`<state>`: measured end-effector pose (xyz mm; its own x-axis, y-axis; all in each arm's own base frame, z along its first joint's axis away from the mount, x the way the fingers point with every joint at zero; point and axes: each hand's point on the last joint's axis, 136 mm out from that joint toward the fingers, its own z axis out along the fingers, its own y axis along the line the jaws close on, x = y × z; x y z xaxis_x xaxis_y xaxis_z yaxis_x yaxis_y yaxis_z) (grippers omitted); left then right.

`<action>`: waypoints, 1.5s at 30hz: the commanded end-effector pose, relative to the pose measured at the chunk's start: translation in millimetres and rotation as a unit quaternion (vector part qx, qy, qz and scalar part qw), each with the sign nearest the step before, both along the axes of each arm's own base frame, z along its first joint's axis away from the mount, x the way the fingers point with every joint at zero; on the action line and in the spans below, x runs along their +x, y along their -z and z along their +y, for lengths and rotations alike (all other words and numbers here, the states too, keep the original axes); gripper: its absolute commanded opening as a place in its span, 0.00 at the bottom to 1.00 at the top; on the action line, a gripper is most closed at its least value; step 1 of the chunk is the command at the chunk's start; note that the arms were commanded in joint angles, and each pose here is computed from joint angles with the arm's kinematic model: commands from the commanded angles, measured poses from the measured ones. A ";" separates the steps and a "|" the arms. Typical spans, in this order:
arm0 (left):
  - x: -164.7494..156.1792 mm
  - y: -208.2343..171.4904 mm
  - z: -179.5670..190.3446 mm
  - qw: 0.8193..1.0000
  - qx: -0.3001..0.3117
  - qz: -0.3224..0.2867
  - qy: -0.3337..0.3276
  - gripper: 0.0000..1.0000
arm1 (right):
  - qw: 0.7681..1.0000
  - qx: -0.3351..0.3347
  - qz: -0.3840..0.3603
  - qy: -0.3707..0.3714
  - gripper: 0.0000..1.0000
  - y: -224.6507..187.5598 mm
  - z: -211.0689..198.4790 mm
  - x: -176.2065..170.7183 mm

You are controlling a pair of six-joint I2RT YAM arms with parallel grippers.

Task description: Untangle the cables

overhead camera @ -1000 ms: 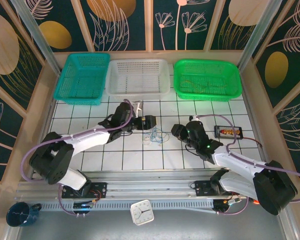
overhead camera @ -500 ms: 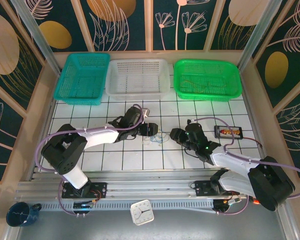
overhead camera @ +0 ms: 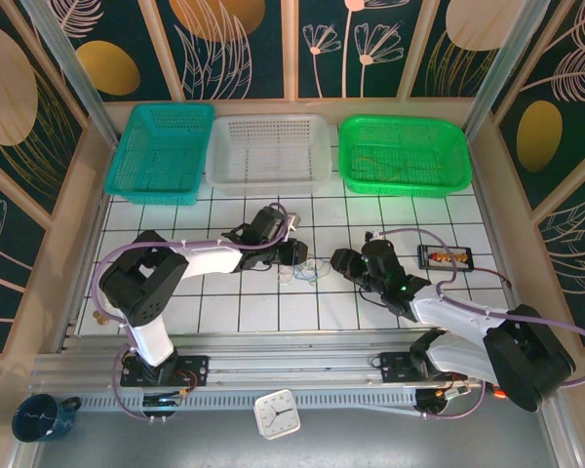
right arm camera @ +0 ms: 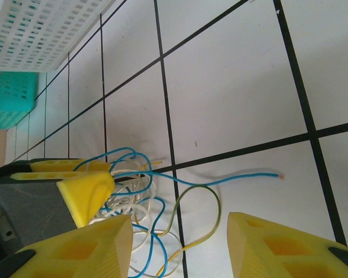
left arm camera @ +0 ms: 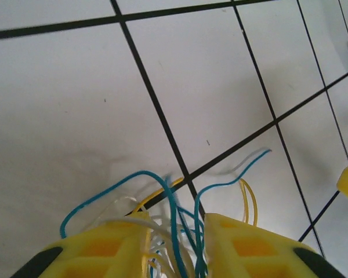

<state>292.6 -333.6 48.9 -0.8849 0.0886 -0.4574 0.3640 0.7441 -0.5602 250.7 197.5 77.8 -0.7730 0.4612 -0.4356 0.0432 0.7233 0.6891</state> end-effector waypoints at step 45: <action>-13.1 -77.3 12.0 0.984 -0.147 -0.097 -0.032 0.09 | 0.986 0.155 -0.059 0.019 0.00 -55.0 37.5 65.1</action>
